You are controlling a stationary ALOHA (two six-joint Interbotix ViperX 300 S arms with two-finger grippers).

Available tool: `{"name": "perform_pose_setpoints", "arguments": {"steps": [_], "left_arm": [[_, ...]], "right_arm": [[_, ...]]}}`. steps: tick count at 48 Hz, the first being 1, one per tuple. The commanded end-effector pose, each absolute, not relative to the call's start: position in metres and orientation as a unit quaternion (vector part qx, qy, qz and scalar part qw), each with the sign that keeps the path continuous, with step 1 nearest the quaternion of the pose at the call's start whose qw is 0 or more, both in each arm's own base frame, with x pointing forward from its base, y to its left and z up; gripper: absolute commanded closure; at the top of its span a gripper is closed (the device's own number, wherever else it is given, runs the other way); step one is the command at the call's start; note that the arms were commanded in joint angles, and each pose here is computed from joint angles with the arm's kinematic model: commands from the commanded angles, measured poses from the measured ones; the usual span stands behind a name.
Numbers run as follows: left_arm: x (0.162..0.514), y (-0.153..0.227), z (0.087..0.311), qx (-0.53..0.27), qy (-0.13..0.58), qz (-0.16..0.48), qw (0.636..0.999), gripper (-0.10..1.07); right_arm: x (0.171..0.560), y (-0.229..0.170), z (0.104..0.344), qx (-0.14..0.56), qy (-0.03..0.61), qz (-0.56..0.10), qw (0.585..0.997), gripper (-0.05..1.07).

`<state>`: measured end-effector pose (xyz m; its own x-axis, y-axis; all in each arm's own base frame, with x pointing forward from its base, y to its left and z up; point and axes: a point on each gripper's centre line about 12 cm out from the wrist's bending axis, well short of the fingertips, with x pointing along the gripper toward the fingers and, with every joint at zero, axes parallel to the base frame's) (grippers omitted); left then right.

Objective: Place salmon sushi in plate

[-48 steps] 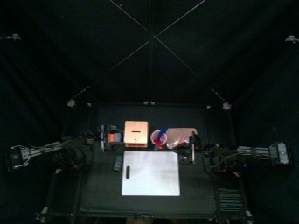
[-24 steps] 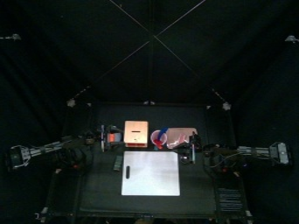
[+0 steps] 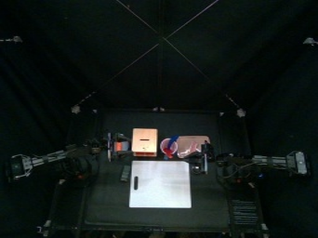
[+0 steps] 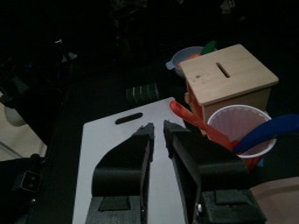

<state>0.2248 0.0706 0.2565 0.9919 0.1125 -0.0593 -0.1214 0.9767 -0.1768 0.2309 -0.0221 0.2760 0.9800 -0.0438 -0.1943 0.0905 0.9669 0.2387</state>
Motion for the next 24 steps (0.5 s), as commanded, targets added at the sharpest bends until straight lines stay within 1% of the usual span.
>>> {"name": "perform_pose_setpoints", "arguments": {"steps": [1, 9, 19, 24], "left_arm": [[0.228, 0.071, 0.265, -0.087, 0.013, 0.055, 0.995, -0.05], [0.228, 0.069, 0.265, -0.087, 0.012, 0.050, 0.995, -0.05], [0.226, 0.065, 0.254, -0.094, 0.027, 0.046, 0.994, -0.05], [0.226, 0.065, 0.254, -0.093, 0.026, 0.047, 0.994, -0.05]], "right_arm": [[0.232, -0.022, 0.282, 0.124, 0.086, -0.031, 0.988, 0.43], [0.232, -0.022, 0.280, 0.123, 0.088, -0.032, 0.988, 0.43], [0.233, -0.021, 0.286, 0.123, 0.079, -0.026, 0.989, 0.43], [0.233, -0.021, 0.285, 0.125, 0.080, -0.025, 0.989, 0.43]]}}
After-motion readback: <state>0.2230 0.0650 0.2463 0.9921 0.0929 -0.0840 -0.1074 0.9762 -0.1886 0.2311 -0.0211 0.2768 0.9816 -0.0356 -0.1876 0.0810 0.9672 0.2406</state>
